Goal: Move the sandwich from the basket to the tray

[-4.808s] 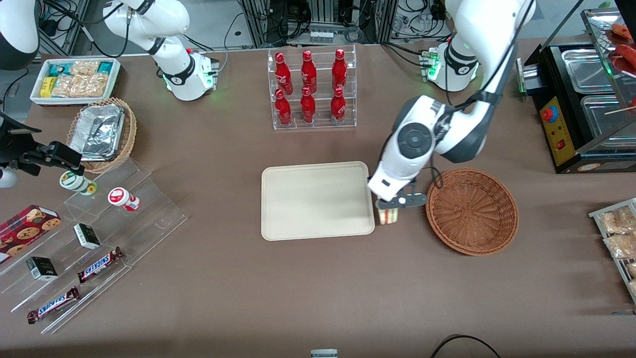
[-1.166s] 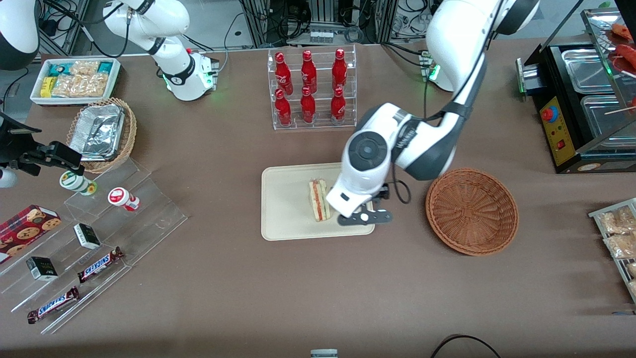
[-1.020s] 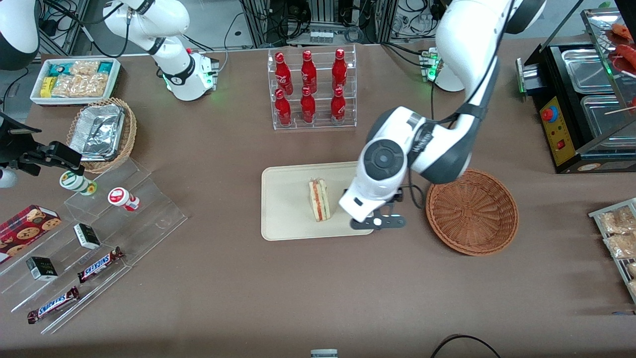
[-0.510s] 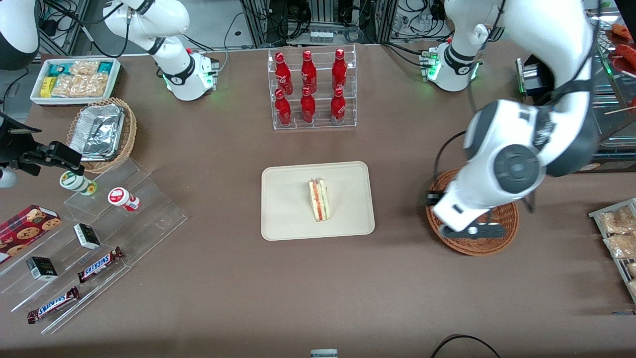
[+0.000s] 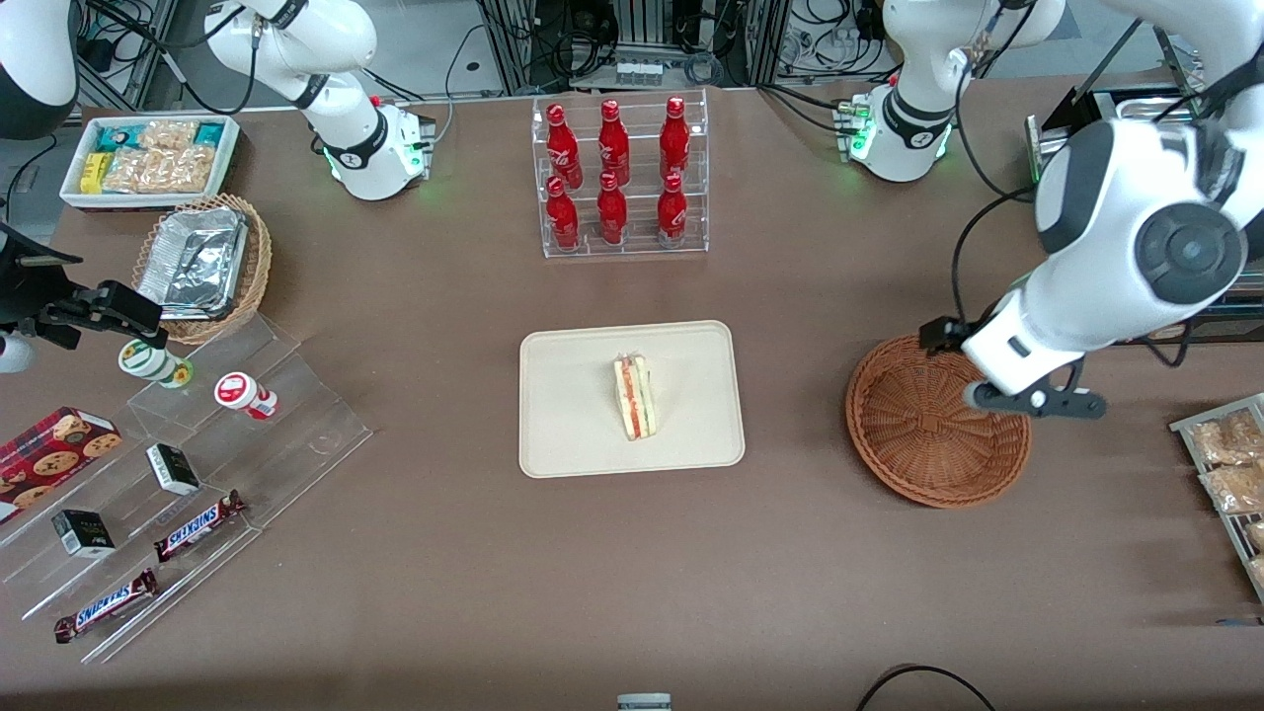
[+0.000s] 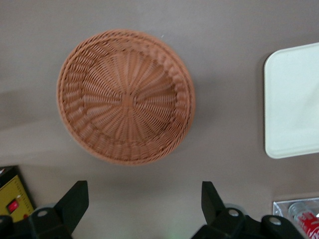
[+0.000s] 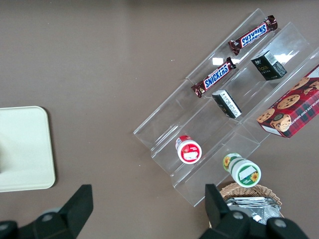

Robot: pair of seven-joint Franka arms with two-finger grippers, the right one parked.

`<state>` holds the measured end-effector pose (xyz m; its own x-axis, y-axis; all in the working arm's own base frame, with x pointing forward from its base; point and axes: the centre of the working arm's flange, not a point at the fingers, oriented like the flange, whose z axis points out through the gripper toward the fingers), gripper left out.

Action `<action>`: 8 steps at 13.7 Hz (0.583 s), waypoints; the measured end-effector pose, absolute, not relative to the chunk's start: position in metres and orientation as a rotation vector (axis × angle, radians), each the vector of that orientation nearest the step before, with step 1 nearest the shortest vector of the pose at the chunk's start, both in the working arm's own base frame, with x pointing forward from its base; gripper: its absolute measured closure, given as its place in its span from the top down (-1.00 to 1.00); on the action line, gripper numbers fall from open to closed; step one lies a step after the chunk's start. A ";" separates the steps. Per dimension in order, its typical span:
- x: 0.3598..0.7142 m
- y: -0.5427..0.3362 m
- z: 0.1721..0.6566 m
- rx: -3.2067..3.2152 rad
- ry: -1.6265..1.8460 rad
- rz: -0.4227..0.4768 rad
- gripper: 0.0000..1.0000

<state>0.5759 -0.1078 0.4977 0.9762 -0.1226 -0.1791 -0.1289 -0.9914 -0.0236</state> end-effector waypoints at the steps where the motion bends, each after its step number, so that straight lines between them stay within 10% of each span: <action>1: 0.568 -0.102 0.503 -3.086 0.186 0.283 1.00; 8: 0.536 -0.071 0.543 -3.077 0.144 0.330 1.00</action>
<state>0.5363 -0.0710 0.5435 0.9730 -0.0874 -0.2136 -0.0968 -0.9947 -0.0337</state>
